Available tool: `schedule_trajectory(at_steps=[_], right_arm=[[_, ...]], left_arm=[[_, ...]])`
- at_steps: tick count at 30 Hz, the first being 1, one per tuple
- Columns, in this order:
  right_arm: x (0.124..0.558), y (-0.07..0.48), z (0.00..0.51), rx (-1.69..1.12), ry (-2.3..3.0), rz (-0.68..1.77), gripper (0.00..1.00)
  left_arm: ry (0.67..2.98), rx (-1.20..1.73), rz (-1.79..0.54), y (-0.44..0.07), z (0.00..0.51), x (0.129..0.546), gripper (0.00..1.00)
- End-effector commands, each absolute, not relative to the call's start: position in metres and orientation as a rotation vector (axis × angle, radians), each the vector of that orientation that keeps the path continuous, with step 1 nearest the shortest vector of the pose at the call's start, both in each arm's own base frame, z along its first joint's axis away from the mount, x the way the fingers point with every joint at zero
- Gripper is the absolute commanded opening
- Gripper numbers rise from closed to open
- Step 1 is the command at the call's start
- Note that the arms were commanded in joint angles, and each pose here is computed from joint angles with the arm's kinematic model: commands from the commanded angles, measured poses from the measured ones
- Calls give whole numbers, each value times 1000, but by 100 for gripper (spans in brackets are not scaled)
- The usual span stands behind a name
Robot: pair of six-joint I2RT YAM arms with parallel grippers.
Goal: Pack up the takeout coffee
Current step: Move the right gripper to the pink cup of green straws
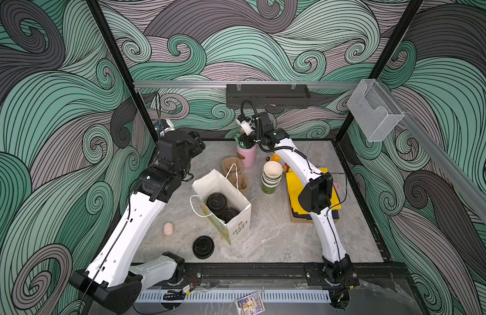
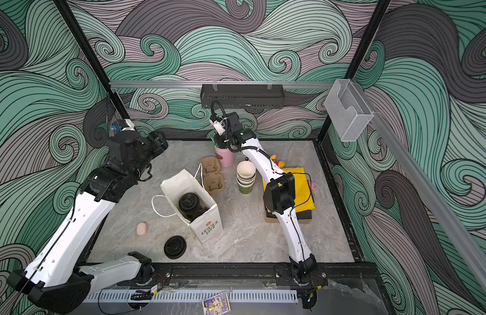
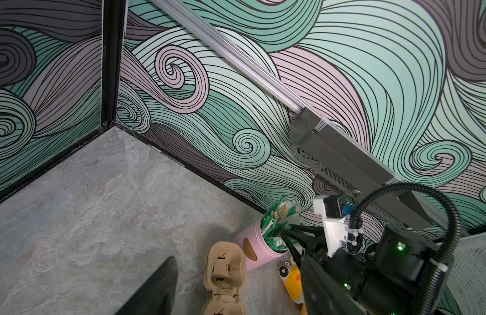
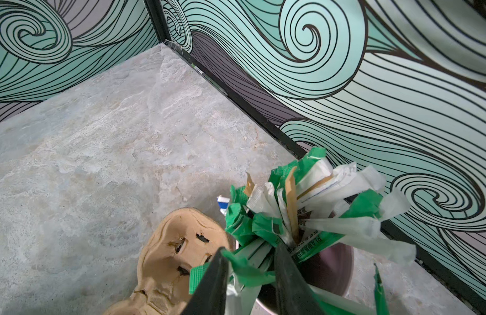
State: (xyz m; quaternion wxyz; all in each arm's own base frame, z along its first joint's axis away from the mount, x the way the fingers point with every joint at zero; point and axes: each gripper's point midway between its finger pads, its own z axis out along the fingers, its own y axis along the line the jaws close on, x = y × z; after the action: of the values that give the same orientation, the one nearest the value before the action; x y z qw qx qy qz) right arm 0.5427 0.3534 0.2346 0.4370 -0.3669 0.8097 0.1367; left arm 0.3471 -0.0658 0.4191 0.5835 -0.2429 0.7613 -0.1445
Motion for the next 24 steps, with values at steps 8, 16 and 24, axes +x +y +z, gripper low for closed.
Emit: schedule_trajectory(at_steps=[8,16,24], right_arm=[[547,365,247,-917,1943,351,14],[545,363,263,-909,1918,339,0],[543,361,289,-892,1864,295,0]], left_arm=[[1752,-565,-318,-60,437,342,73],[1756,-552,-319,-62,437,342,72],[1767,-522,-318,-65,438,344,72]])
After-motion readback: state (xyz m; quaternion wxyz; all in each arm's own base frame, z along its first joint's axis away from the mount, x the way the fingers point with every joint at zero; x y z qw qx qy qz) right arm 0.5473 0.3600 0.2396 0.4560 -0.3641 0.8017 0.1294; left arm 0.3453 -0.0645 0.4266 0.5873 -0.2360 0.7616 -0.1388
